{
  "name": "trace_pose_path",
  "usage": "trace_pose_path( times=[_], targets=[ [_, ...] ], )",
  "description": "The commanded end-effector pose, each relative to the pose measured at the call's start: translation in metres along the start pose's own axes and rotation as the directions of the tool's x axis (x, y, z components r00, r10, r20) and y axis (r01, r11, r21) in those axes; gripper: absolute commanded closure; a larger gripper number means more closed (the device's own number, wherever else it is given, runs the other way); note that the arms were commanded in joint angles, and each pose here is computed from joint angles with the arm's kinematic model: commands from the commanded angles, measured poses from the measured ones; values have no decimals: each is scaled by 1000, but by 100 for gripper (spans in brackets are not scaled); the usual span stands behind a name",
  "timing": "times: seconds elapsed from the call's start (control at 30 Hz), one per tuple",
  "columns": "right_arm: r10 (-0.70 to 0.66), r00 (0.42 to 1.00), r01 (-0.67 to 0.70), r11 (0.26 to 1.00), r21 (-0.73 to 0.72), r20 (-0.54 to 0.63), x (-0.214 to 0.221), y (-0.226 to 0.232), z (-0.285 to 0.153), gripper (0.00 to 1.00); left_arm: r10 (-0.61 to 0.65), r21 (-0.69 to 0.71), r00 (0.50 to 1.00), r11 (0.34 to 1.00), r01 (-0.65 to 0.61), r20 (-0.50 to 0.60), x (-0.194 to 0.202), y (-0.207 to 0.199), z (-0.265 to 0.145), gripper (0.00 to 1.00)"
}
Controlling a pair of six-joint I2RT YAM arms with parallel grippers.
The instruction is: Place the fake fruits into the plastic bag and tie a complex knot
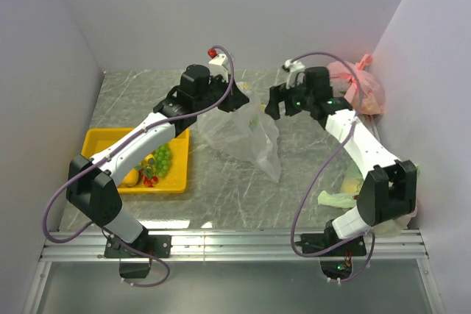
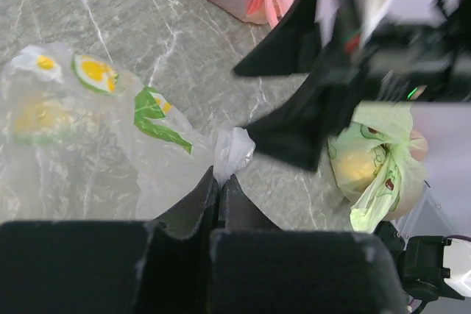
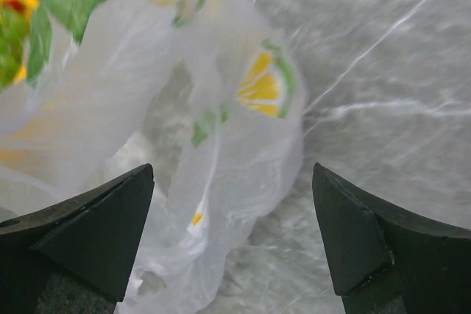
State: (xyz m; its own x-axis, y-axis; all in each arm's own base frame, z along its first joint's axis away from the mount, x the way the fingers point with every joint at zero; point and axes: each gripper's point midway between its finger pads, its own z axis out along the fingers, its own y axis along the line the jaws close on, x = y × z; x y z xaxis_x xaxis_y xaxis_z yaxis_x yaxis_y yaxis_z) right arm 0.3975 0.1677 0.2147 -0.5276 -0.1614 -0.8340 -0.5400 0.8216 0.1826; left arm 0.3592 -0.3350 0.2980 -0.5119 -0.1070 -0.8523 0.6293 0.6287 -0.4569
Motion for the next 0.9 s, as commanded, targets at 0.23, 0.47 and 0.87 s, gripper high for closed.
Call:
trace_pose_path(
  times=[0.23, 0.47, 0.87],
  targets=[
    [77, 961, -50, 993, 110, -264, 92, 29, 37, 5, -5, 49, 996, 999, 1, 88, -31, -15, -6, 100],
    [95, 923, 27, 951, 309, -374, 150, -22, 62, 17, -16, 49, 996, 999, 11, 90, -42, 4, -16, 100],
    [175, 947, -229, 955, -187, -268, 89, -39, -48, 100, 130, -231, 991, 966, -116, 43, -26, 150, -83, 100]
  ],
)
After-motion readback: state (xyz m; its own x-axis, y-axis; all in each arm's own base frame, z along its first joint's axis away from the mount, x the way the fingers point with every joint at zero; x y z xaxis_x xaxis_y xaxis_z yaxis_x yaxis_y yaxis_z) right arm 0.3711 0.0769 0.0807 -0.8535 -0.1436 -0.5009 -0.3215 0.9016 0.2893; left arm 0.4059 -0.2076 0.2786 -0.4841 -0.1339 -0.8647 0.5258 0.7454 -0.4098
